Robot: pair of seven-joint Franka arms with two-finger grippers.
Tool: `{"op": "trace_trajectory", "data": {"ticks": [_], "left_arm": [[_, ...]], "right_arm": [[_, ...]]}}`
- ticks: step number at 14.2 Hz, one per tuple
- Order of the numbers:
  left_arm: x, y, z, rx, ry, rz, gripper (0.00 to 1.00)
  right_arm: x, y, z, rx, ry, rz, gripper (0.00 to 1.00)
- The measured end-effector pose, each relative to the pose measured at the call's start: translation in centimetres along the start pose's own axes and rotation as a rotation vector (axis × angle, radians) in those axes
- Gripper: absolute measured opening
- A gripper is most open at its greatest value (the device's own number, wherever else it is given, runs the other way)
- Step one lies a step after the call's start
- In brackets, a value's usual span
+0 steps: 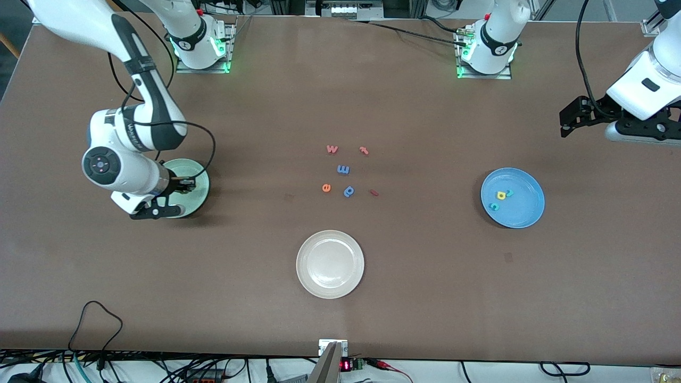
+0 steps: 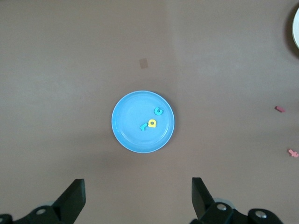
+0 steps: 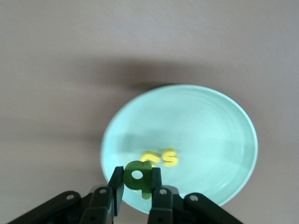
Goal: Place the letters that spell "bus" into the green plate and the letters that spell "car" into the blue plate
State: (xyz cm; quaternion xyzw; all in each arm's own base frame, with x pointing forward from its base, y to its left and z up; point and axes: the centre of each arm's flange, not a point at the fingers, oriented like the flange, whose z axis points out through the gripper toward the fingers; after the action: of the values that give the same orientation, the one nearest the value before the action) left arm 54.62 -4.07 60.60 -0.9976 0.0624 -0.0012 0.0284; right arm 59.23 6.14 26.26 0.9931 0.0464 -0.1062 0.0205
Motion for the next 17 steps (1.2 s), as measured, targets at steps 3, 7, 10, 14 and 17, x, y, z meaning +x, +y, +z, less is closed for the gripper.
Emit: {"op": "trace_trajectory", "data": {"ticks": [3, 7, 10, 14, 17], "left_arm": [[-0.1, 0.0, 0.1, 0.000, -0.006, 0.023, 1.00], [-0.2, 0.0, 0.2, -0.001, -0.021, 0.027, 1.00], [-0.3, 0.0, 0.3, -0.001, -0.027, 0.028, 1.00], [-0.6, 0.0, 0.5, -0.003, -0.057, 0.028, 1.00], [-0.7, -0.3, 0.6, -0.004, -0.063, 0.022, 1.00]], "right_arm": [[-0.1, 1.2, 1.1, 0.005, -0.020, 0.019, 0.41], [0.2, 1.2, -1.3, 0.004, 0.027, 0.020, 0.81], [-0.5, 1.5, -8.7, 0.000, 0.111, 0.029, 1.00], [-4.4, 2.4, -20.8, -0.013, 0.143, 0.052, 1.00], [-7.3, 5.2, -27.0, 0.005, 0.129, 0.109, 1.00]]}}
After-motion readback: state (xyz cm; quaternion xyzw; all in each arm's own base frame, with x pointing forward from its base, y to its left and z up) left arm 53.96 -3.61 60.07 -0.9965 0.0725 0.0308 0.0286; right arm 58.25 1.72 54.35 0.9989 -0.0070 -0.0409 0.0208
